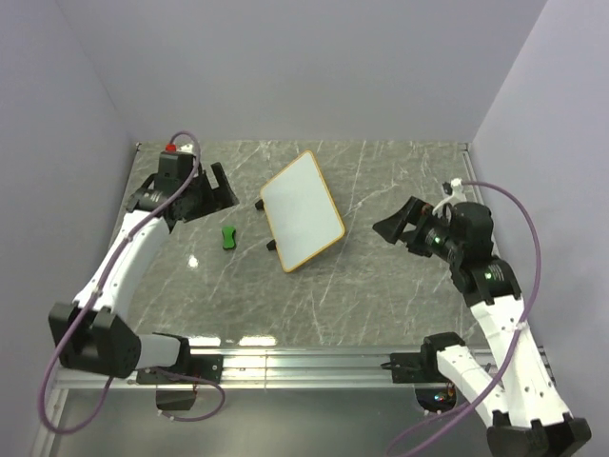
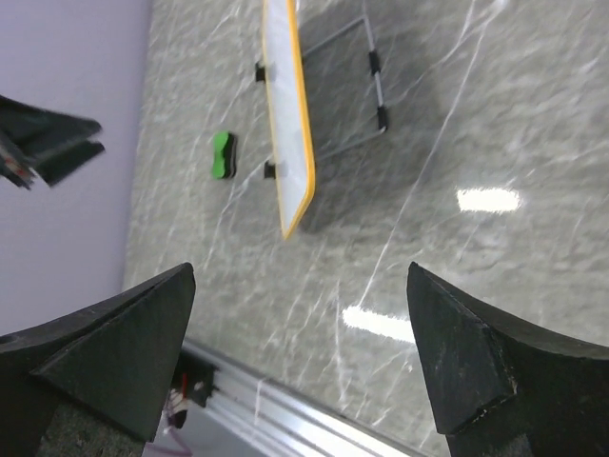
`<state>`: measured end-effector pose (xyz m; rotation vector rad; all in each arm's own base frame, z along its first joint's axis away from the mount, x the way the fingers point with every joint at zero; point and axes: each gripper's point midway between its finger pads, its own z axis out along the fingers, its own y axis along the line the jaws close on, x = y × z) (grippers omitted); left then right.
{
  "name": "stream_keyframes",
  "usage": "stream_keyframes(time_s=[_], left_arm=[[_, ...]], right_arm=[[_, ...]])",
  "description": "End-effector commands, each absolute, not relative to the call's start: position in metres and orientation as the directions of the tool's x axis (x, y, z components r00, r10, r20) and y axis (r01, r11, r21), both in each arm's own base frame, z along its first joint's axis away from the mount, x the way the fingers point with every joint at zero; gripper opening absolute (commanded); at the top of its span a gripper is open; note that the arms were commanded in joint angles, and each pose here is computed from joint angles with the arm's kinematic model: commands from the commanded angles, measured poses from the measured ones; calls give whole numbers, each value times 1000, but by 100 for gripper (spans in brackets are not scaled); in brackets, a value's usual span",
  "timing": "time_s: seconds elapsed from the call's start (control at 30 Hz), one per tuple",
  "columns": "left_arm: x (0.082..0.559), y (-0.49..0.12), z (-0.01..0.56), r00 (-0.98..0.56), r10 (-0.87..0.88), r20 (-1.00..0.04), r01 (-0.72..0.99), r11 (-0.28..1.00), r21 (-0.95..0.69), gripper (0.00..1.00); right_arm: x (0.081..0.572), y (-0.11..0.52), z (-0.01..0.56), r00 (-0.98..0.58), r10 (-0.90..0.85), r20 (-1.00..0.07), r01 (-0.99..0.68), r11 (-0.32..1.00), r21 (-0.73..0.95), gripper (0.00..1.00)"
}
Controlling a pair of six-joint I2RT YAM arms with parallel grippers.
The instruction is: Erase the whiteboard
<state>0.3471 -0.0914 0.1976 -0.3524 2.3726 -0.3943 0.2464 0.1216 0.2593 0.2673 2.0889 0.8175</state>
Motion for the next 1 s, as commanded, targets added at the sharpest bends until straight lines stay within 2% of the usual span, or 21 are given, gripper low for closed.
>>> stream_keyframes(time_s=[0.0,0.13,0.17,0.23,0.33,0.37,0.43,0.47,0.63,0.83,0.87,0.9,0.93,0.97], left_arm=[[348,-99,248,-633,-417,-652,-109,882,-458,96],[342,-88,272,-559,-456,-692,-142,875,-462,95],[336,-87,284,-528,-472,-706,-132,867,-481,95],[334,-81,299,-457,-485,-745,-116,863,-491,87],[321,-78,327,-333,-514,-791,-45,846,-531,86],[313,-74,332,-296,-535,-791,-42,835,-549,92],[308,-70,337,-254,-561,-788,-50,821,-569,93],[305,-68,340,-239,-575,-783,-50,812,-581,98],[303,-68,344,-257,-562,-786,-60,822,-567,99],[300,-73,369,-248,-458,-853,45,875,-483,99],[301,-73,376,-243,-450,-859,52,879,-475,96],[300,-77,375,-267,-436,-860,71,880,-469,86],[300,-80,375,-280,-424,-861,85,883,-462,81],[303,-81,376,-290,-429,-856,80,880,-468,82]], right_arm=[[228,133,269,-614,478,-628,-161,703,693,99],[217,113,287,-478,548,-687,-156,717,680,100],[216,110,284,-462,580,-671,-128,705,698,100],[215,99,293,-367,638,-677,-122,689,715,100],[212,96,289,-331,692,-642,-113,646,755,100],[212,96,285,-334,704,-627,-101,635,766,100],[209,95,282,-337,716,-611,-82,625,777,100],[208,94,282,-336,721,-606,-75,621,780,100],[202,86,279,-331,708,-623,-36,651,758,100],[195,82,274,-338,699,-630,-12,667,745,100],[194,82,273,-339,697,-631,-11,668,744,100],[192,82,272,-343,694,-633,-13,671,741,100],[190,82,273,-339,693,-636,-18,671,741,100],[189,81,273,-337,694,-636,-16,672,741,100]])
